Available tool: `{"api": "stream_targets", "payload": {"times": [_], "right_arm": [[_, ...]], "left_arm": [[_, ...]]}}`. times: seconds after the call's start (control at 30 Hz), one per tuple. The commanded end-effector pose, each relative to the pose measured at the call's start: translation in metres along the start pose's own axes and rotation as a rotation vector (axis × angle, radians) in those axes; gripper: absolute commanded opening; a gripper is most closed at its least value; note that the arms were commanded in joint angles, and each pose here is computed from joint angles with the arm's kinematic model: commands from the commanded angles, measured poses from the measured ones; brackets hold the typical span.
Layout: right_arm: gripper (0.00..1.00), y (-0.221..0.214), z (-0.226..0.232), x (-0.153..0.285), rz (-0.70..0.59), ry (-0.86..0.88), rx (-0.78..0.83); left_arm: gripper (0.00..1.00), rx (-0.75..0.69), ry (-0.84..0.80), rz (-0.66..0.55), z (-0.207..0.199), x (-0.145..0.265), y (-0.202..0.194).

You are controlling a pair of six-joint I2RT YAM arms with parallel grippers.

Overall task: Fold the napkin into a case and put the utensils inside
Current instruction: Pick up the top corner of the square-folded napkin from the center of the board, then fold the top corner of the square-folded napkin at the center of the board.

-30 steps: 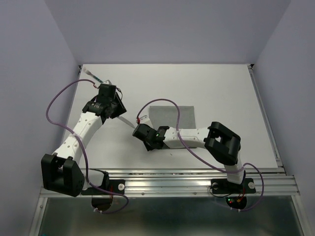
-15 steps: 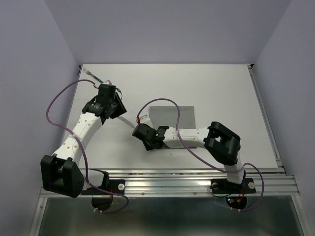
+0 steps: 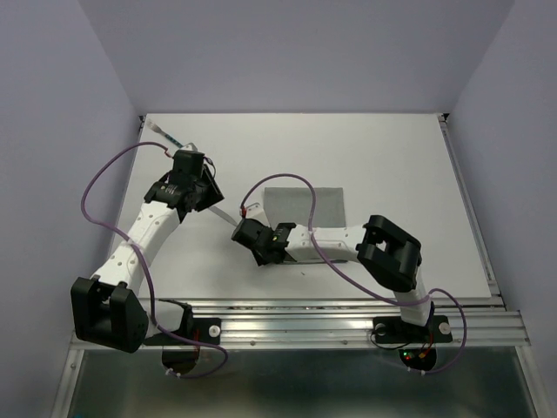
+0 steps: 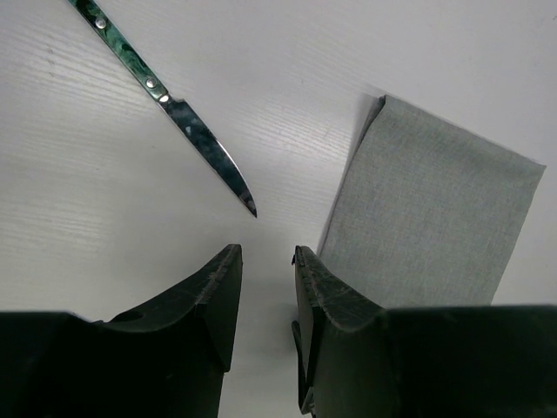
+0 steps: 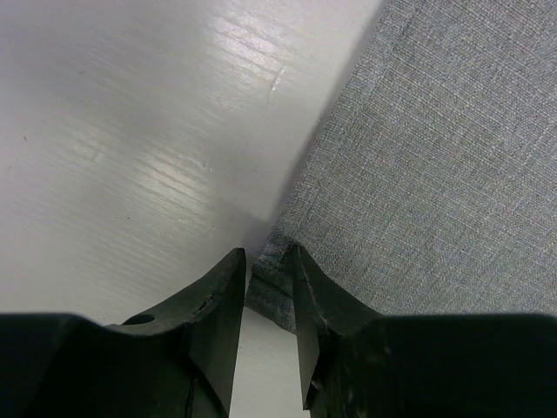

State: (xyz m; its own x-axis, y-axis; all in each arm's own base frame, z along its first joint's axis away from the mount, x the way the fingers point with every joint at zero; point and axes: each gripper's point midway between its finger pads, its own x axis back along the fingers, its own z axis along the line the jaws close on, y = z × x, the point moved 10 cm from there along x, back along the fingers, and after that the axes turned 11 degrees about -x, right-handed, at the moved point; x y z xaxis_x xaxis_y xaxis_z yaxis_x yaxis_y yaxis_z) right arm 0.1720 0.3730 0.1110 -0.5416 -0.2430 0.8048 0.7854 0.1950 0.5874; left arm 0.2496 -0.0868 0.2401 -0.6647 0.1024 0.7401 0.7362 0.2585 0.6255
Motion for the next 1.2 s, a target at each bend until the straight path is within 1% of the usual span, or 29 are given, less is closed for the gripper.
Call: {"api": "stream_targets", "payload": {"times": [0.0,0.07,0.17,0.2,0.27,0.3,0.5,0.7,1.0,1.17], "right_arm": [[0.33,0.008,0.011,0.001,-0.044,0.004,-0.020],[0.31,0.007,0.011,0.000,-0.041,0.001,-0.018],[0.25,0.008,0.010,0.001,-0.047,-0.003,-0.024],[0.22,0.010,0.010,0.004,-0.054,0.000,-0.027],[0.18,0.012,0.011,0.006,-0.060,0.006,-0.035],[0.13,0.014,0.012,0.008,-0.064,0.010,-0.038],[0.01,0.022,0.013,0.016,-0.094,0.019,-0.059],[0.01,0.031,0.010,0.030,-0.142,0.021,-0.088],[0.01,0.043,0.002,0.039,-0.213,-0.018,-0.129],[0.01,0.068,-0.027,0.030,-0.240,-0.005,-0.251]], "left_arm": [[0.42,-0.014,-0.018,-0.031,0.002,0.007,0.000],[0.42,-0.014,-0.018,-0.035,0.002,0.007,0.000],[0.42,-0.015,-0.020,-0.036,0.002,0.008,0.000],[0.42,-0.015,-0.018,-0.035,0.002,0.008,0.000],[0.42,-0.016,-0.017,-0.033,0.002,0.007,0.000],[0.42,-0.014,-0.019,-0.033,0.002,0.007,0.000],[0.42,-0.014,-0.024,-0.032,0.001,0.006,0.000],[0.42,-0.017,-0.023,-0.031,0.001,0.006,0.000],[0.42,-0.016,-0.024,-0.030,0.001,0.006,0.000],[0.42,-0.019,-0.024,-0.030,0.001,0.007,0.000]]}}
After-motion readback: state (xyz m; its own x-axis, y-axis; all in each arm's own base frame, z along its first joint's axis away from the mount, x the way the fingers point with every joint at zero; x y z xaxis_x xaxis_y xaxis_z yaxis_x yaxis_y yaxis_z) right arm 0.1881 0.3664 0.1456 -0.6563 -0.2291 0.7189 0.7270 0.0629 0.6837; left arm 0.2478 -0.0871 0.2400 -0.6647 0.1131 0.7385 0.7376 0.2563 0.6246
